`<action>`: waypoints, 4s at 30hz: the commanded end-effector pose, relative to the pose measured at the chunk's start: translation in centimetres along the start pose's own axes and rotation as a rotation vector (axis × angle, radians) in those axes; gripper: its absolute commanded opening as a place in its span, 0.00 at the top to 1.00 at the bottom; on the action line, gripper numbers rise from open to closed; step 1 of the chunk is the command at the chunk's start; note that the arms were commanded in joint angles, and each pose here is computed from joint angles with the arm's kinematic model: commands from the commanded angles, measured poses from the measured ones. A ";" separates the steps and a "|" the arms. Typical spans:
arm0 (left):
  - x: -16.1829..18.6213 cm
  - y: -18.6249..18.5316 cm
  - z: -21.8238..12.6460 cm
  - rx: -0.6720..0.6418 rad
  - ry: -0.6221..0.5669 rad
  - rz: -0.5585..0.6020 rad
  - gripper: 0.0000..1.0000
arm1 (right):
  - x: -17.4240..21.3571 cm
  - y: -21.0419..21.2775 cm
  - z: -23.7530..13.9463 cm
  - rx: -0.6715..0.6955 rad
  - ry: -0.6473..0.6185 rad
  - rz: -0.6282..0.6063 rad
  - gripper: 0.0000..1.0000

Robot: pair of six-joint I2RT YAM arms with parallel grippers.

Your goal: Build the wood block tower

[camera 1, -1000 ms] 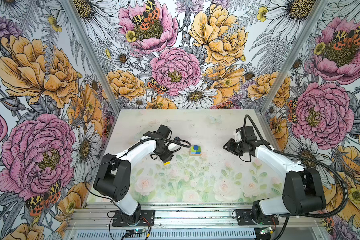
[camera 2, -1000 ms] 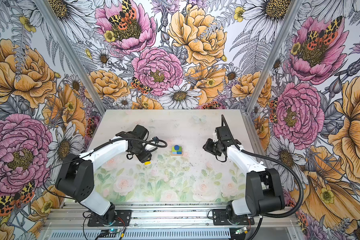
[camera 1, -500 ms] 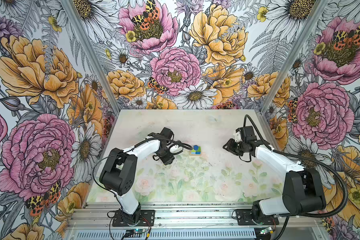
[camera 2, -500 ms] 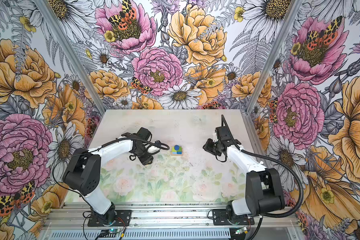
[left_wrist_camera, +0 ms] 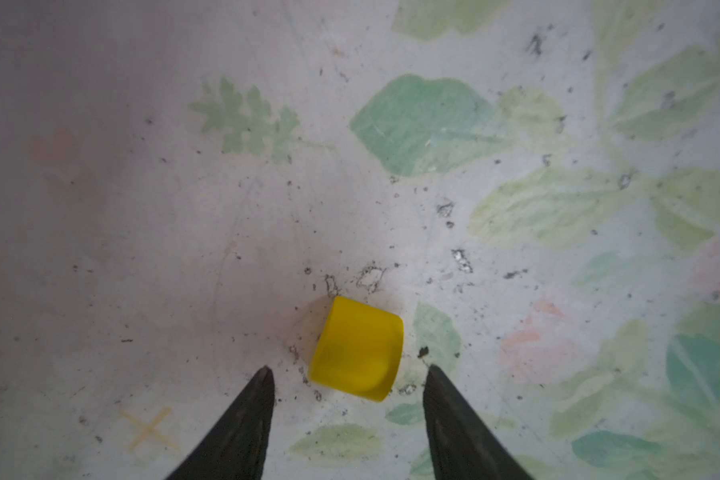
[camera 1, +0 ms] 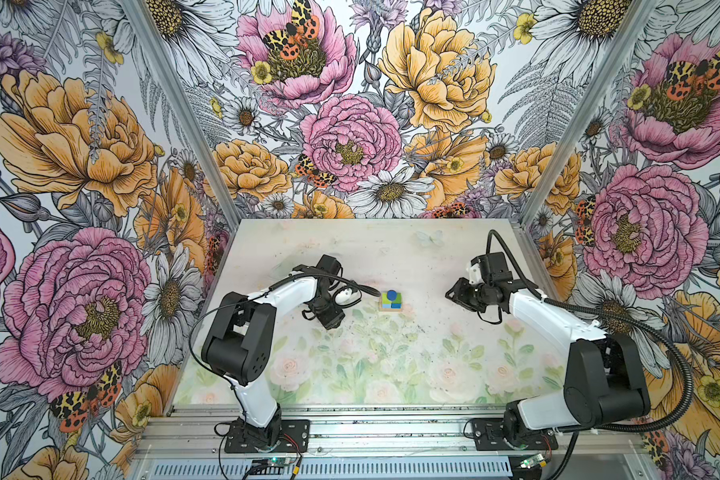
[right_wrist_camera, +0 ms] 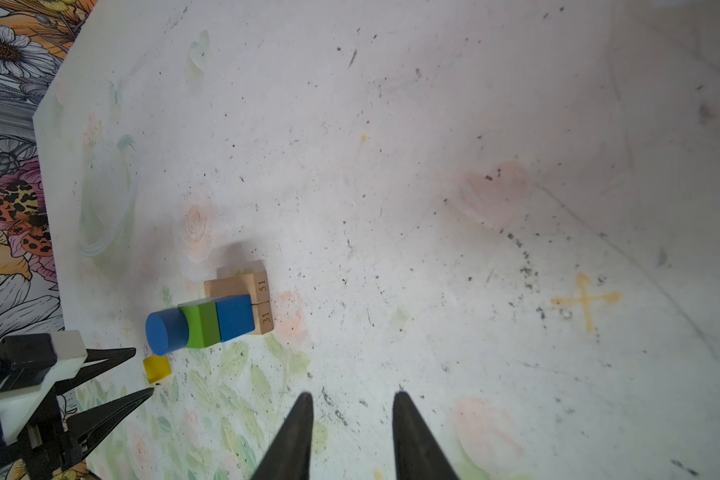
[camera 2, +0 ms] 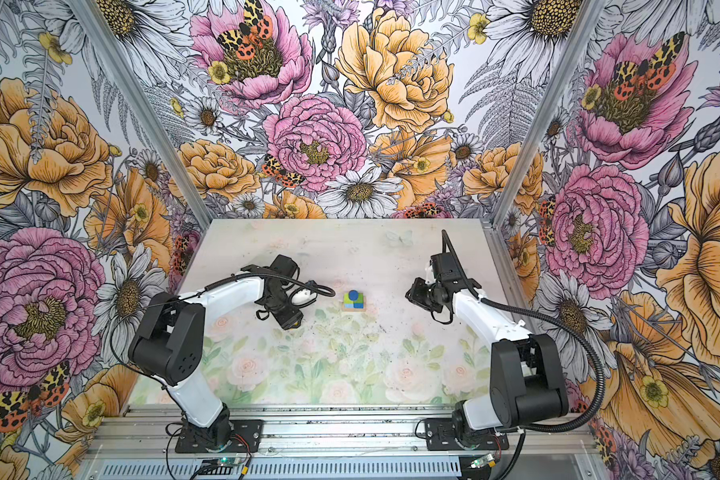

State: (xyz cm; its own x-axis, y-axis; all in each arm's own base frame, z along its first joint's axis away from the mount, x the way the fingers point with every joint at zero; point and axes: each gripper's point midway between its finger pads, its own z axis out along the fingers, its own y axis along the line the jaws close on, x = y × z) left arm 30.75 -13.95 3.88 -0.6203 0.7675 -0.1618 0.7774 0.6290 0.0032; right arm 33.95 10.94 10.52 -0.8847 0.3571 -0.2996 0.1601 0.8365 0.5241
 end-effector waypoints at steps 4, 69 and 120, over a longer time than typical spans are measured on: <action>0.0 0.0 0.5 0.015 -0.008 0.011 0.41 | -0.3 -0.1 0.2 -0.001 -0.002 -0.008 0.66; -6.7 -2.4 -8.5 -0.020 -0.258 0.071 1.00 | -0.3 0.2 -0.1 -0.014 -0.009 -0.014 0.66; -18.3 -7.9 -6.5 0.025 -0.223 0.483 1.00 | -0.5 0.3 0.1 -0.042 0.013 -0.012 0.66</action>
State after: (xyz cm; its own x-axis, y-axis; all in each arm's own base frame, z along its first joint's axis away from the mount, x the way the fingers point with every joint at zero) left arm 35.22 -32.07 13.71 -0.1931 0.9071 -0.3741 0.9642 0.2461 0.0991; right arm 33.91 10.97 10.68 -0.8914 0.3452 -0.2935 0.1404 0.8263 0.5454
